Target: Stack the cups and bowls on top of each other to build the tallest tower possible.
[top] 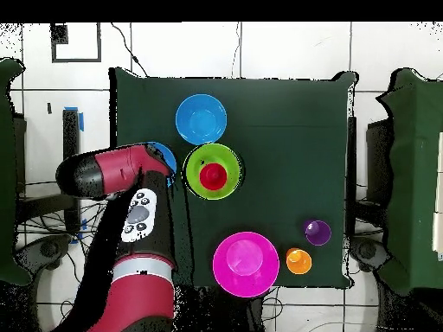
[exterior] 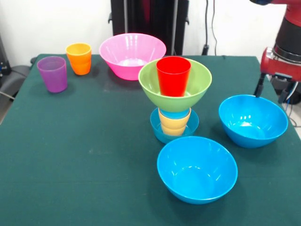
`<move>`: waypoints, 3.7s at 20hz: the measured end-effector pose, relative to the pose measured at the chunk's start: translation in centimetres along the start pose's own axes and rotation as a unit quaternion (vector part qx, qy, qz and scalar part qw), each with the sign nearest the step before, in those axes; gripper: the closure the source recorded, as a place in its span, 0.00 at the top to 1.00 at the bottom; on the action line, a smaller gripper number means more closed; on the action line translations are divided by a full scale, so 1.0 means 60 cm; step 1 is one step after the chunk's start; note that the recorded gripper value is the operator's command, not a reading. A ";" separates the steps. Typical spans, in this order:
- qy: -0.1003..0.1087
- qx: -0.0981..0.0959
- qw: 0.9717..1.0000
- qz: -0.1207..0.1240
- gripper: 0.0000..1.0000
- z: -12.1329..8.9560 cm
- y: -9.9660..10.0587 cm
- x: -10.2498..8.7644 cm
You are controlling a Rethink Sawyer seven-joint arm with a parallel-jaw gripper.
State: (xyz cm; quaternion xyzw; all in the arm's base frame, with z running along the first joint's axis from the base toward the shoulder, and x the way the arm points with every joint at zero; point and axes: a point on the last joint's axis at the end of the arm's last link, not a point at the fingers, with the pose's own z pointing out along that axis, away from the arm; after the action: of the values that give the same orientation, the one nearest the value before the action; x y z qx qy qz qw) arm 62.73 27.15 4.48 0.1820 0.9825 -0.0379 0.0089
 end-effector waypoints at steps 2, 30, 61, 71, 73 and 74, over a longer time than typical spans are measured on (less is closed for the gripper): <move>-0.001 0.000 1.000 -0.001 1.00 0.002 0.004 0.000; 0.019 0.010 1.000 -0.002 1.00 0.061 0.000 0.013; -0.012 -0.016 1.000 -0.009 1.00 0.084 0.066 -0.044; 0.009 0.002 1.000 -0.028 1.00 0.124 0.096 -0.013; 0.013 0.006 0.999 -0.029 1.00 0.129 0.097 -0.007; 0.014 0.007 0.999 -0.030 1.00 0.130 0.096 -0.005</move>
State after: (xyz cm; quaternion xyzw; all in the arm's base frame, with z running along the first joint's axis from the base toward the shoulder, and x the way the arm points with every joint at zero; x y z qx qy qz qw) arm 65.13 31.82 -3.68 0.1530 0.9873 -0.0429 -0.0074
